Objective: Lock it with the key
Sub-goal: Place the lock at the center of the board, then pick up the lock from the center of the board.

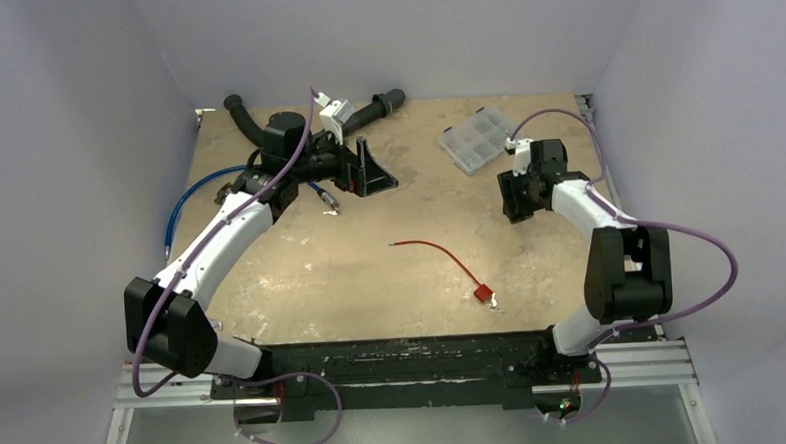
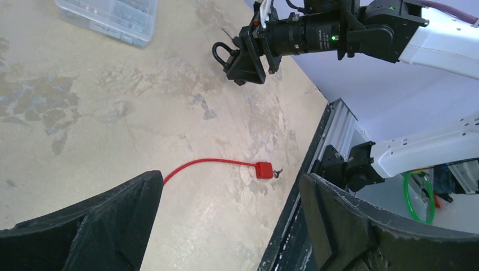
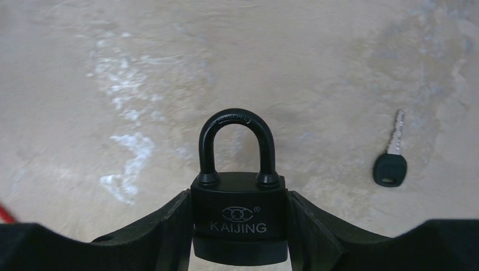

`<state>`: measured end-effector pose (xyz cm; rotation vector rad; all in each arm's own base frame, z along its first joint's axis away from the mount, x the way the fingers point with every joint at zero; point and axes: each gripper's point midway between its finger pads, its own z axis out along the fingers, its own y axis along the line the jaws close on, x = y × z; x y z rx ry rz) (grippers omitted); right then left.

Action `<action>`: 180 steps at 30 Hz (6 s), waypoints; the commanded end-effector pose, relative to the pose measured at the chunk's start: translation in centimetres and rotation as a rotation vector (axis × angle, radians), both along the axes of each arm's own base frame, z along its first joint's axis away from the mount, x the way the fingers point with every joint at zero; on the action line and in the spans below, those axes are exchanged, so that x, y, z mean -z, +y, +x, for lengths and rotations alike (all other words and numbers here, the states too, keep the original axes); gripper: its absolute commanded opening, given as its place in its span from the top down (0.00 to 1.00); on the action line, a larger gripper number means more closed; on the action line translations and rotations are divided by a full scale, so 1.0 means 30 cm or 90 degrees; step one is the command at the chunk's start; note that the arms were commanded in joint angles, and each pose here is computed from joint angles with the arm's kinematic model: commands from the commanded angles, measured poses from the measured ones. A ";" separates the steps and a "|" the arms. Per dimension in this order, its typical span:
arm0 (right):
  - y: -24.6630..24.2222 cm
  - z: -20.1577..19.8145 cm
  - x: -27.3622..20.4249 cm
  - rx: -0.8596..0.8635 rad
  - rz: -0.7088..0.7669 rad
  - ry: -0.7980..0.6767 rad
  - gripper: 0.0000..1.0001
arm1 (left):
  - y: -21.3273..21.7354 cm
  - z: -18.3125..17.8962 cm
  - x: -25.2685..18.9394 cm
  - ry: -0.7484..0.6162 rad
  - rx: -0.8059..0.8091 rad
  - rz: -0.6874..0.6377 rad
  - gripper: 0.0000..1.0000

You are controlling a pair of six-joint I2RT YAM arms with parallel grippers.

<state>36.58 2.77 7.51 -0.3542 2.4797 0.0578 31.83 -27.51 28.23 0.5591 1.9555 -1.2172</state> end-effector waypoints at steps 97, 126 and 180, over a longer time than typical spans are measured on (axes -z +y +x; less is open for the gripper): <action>0.399 -0.435 0.183 -0.429 -0.123 0.207 0.58 | 0.216 0.148 0.134 -0.172 -0.199 0.225 0.00; 0.483 -0.243 -0.126 -0.429 -0.103 -0.103 1.00 | 0.145 0.057 0.133 -0.123 0.010 0.154 0.00; 0.619 -0.423 -0.537 -0.564 0.226 -0.223 0.11 | 0.011 -0.224 0.062 -0.334 0.378 0.149 1.00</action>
